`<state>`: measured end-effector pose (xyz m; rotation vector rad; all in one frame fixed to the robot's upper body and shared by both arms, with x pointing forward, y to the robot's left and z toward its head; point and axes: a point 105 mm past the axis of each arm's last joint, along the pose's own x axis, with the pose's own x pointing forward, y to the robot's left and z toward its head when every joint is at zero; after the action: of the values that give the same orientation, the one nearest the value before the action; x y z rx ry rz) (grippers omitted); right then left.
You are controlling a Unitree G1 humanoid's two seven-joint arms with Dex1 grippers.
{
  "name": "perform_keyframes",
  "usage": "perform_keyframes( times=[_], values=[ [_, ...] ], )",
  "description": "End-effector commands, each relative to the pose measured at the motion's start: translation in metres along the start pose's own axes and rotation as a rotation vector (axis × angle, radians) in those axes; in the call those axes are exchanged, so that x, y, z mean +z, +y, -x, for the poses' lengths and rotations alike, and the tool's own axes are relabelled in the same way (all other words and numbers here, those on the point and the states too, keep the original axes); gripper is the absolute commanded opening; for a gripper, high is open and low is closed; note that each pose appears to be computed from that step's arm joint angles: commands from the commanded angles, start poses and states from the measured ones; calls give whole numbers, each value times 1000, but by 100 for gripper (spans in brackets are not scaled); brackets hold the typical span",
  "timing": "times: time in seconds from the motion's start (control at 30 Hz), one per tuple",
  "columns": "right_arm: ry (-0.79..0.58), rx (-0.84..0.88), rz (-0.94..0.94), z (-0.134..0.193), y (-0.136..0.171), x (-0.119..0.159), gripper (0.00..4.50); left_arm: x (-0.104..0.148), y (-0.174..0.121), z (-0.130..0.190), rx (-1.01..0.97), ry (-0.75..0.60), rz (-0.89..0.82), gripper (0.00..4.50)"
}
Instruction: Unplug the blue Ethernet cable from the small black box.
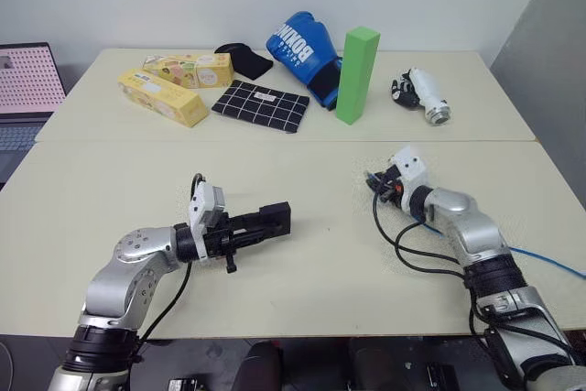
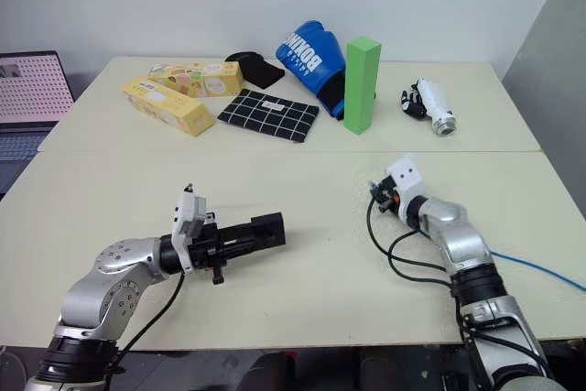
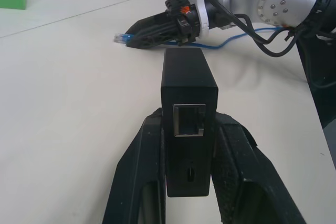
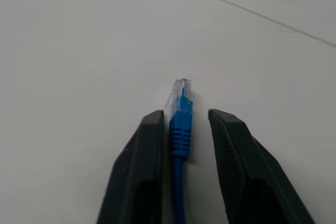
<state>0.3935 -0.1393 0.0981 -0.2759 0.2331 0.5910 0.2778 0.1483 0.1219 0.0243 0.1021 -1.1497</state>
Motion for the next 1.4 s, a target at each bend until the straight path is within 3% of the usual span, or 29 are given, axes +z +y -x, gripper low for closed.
perform_keyframes(
  times=[0.03, 0.3, 0.5, 0.63, 0.83, 0.9, 1.2, 1.3, 1.4],
  values=[
    [-93, 49, 29, 15, -4, 28, 243, 13, 24, 10, 170, -58, -57, 78],
    [-243, 403, 254, 58, 50, 82, 417, 19, 72, 39, 536, -140, -149, 78],
    [-293, 588, 327, 57, 105, 111, 417, 21, 107, 80, 879, -207, -304, 78],
    [-279, 671, 341, 48, 131, 117, 417, 11, 125, 103, 1058, -237, -308, 78],
    [-250, 702, 369, 44, 137, 111, 417, -15, 130, 104, 1101, -233, -227, 78],
    [-251, 699, 364, 44, 136, 111, 424, -22, 130, 105, 1107, -238, -187, 149],
    [-257, 691, 353, 45, 135, 114, 424, -28, 125, 107, 1105, -266, -116, 315],
    [-261, 690, 354, 45, 136, 115, 424, -29, 122, 108, 1099, -246, -112, 365],
    [-264, 684, 354, 45, 137, 115, 424, -31, 115, 112, 1086, -219, -95, 365]
  ],
)
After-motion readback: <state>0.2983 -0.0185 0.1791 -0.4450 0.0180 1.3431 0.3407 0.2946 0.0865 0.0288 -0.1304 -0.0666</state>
